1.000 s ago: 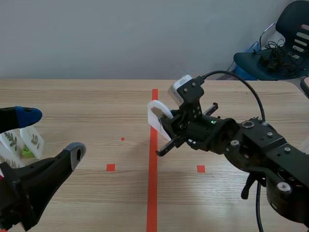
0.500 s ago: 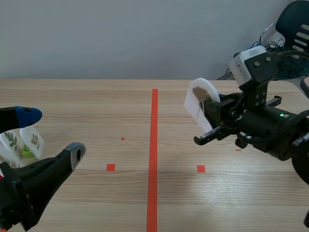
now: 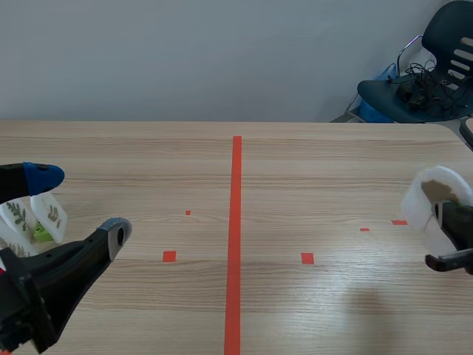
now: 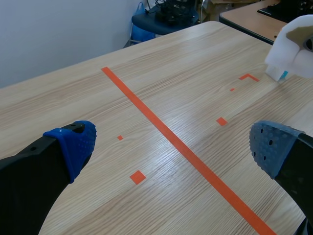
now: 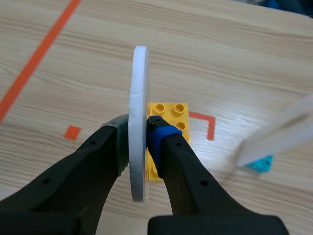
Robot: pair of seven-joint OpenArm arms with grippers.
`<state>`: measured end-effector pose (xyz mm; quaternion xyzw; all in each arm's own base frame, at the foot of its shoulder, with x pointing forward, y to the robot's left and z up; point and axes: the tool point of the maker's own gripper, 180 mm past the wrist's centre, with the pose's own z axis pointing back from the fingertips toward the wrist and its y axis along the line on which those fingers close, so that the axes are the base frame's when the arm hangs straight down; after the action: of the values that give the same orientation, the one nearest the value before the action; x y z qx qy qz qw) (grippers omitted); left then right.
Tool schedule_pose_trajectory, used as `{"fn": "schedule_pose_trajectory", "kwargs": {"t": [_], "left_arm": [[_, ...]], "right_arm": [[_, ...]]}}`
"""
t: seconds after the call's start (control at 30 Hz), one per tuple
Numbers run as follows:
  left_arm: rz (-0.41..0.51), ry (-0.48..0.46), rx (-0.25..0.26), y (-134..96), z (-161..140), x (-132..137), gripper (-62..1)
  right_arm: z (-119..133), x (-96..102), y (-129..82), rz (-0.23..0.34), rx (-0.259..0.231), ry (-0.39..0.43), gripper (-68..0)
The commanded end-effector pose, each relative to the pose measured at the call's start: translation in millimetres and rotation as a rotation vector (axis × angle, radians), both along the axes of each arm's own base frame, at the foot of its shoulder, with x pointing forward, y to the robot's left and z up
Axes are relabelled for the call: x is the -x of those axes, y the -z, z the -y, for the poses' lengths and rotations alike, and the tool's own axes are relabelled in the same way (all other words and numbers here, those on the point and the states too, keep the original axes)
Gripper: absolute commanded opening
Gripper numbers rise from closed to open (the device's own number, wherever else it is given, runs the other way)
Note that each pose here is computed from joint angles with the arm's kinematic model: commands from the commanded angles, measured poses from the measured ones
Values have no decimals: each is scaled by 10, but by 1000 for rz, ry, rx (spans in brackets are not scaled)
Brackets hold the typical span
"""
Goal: Do the leaf sorting experiment
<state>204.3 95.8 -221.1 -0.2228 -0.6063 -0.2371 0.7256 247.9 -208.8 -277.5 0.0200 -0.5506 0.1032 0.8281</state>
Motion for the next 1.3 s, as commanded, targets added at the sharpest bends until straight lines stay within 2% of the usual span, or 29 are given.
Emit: {"fn": "schedule_pose_trajectory", "kwargs": {"t": [0.0,0.13,0.2,0.43,0.6,0.9,1.03,1.27], "left_arm": [[25,8,22,-89,34,-12,14],[25,8,22,-89,34,-12,14],[25,8,22,-89,34,-12,14],[24,8,21,-87,34,-11,14],[24,8,21,-88,34,-11,14],[24,8,21,-88,34,-11,14],[25,8,22,-89,34,-12,14],[25,8,22,-89,34,-12,14]], "right_arm": [[61,-41,-59,27,-3,18,-642],[268,18,137,-19,0,93,-642],[380,58,293,-39,-15,139,-642],[623,133,727,-80,-69,228,-642],[742,168,861,-67,-79,274,-642],[1112,258,789,-28,-30,361,-624],[1231,264,724,-10,-18,390,-561],[1246,241,685,8,-16,391,-403]]}}
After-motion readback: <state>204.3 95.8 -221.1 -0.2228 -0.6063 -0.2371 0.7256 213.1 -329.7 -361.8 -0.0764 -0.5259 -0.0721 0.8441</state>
